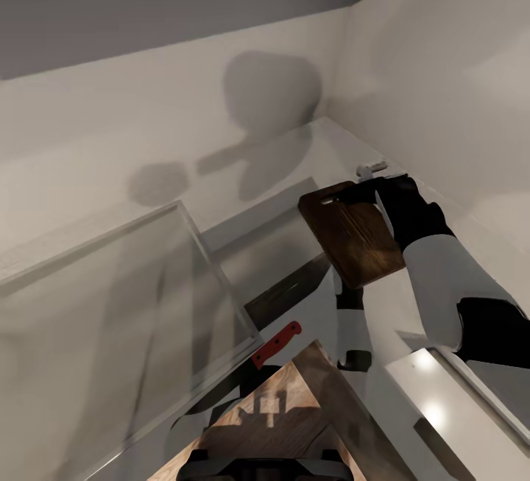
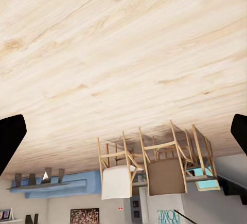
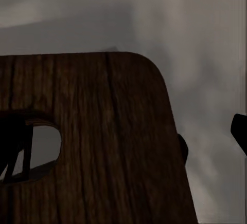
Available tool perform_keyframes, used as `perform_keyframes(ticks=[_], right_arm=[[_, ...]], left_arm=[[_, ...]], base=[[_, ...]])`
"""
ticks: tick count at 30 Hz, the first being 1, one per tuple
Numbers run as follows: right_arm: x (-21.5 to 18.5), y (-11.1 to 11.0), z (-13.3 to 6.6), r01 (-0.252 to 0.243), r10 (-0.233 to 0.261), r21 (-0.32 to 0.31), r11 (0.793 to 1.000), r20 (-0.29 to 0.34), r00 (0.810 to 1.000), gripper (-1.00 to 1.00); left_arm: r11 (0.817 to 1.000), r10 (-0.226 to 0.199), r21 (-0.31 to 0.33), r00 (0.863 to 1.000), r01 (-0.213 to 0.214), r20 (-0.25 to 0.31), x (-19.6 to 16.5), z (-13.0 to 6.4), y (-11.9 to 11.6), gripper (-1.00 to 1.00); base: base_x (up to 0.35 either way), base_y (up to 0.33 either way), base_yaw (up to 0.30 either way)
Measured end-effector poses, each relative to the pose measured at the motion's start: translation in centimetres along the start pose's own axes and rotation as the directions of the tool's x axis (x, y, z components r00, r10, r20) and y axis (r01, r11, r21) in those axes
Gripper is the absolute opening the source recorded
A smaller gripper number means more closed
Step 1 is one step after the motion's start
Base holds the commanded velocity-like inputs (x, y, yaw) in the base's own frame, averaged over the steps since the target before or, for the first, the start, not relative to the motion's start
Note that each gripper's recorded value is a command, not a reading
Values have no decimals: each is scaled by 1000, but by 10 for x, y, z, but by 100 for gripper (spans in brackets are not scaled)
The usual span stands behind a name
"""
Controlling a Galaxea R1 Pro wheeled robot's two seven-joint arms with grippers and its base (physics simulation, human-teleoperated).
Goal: In the kitchen, take the Vidalia onion out of the sink, dice it on the chopping board with the paring knife, put the diced onion into the bowl on the countertop, then place both the paring knife and the chopping board into the sink.
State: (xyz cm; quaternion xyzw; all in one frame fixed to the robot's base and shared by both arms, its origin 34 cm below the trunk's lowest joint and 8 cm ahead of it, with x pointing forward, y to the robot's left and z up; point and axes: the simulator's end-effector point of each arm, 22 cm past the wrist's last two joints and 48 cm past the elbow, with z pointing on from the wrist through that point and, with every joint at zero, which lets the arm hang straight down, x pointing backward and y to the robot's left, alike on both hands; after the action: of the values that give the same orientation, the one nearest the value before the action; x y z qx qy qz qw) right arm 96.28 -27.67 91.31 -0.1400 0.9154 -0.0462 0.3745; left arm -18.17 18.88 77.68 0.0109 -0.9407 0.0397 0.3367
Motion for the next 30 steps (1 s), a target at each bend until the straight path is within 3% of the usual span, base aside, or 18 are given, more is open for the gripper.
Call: perform_keyframes(ticks=[30], right_arm=[[2, 0, -1, -11, 11, -3, 1000, -10, 1000, 100]], left_arm=[[1000, 0, 1, 1000, 0, -1, 1, 0, 0, 100]], base=[[0, 0, 0]])
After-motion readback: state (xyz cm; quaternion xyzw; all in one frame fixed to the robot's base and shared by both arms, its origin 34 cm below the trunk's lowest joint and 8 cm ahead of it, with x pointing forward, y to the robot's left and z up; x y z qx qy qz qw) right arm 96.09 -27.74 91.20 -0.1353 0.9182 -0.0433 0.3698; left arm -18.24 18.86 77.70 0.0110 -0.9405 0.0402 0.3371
